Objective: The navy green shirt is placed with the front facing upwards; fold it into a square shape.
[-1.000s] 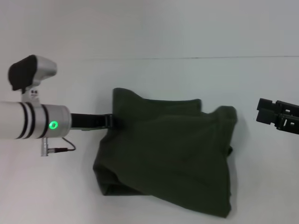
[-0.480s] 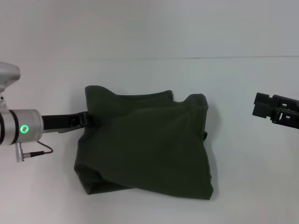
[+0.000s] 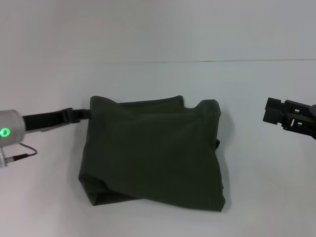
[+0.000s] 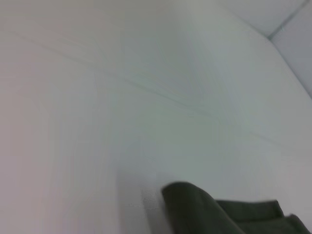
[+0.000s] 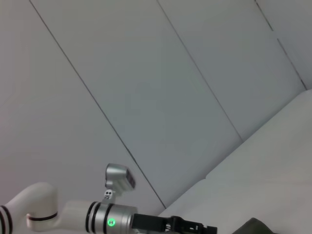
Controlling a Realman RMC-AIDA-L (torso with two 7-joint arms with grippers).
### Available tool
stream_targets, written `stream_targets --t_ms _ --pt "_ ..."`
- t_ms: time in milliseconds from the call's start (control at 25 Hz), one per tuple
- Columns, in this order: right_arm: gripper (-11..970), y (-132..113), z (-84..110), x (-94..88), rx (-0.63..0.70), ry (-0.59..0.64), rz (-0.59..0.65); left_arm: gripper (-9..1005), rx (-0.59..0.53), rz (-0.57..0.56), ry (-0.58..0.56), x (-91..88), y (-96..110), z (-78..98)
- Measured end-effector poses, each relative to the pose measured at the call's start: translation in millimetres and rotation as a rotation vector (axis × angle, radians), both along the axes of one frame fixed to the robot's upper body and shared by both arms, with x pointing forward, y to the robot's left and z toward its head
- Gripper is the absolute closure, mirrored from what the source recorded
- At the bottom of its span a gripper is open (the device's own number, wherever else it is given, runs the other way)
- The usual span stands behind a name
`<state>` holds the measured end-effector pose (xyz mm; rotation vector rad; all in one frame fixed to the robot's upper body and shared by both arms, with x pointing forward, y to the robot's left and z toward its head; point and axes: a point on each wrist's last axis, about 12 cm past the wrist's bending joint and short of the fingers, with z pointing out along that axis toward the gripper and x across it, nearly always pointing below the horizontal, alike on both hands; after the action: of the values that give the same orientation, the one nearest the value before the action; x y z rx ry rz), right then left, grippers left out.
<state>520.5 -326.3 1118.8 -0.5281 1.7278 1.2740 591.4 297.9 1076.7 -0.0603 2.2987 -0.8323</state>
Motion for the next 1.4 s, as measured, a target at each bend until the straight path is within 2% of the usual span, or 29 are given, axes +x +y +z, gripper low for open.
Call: stream_targets --t_ms 120,240,360,560,640,800,1000,1040,1080,1240,1400 --pt "185 1 -2.4 1.7 0.001 -0.012 -0.02 697 0.021 0.043 -0.048 -6.6 17 5.0" --pt "185 6 -4.3 2.8 0.005 -0.037 -0.027 575 0.026 0.024 -0.101 -13.0 21 6.6" --pt "185 16 -5.6 3.8 0.006 -0.111 -0.023 454 -0.006 -0.021 -0.22 -25.6 23 9.4" --pt "185 30 -12.7 5.8 -0.036 -0.242 -0.037 256 -0.114 -0.092 -0.51 -58.6 35 22.9" --pt "185 35 -18.9 5.0 -0.053 -0.276 -0.043 222 -0.124 -0.155 -0.579 -71.9 36 26.3" --pt "185 41 -32.5 -1.1 -0.088 -0.311 -0.029 171 -0.107 -0.273 -0.645 -96.9 36 24.5" --pt "185 47 -55.2 -19.8 -0.156 -0.356 0.006 166 -0.036 -0.351 -0.651 -124.6 38 7.5" --pt "185 47 -59.8 -23.3 -0.169 -0.358 0.009 165 -0.002 -0.384 -0.62 -133.1 37 -4.4" --pt "185 48 -66.0 -28.2 -0.185 -0.356 0.009 164 -0.002 -0.384 -0.62 -133.1 37 -4.4" --pt "185 47 -85.2 -40.2 -0.242 -0.332 -0.03 163 0.017 -0.437 -0.573 -145.2 31 -23.2" --pt "185 44 -94.4 -44.6 -0.282 -0.306 -0.056 162 0.039 -0.496 -0.594 -153.9 23 -35.4"
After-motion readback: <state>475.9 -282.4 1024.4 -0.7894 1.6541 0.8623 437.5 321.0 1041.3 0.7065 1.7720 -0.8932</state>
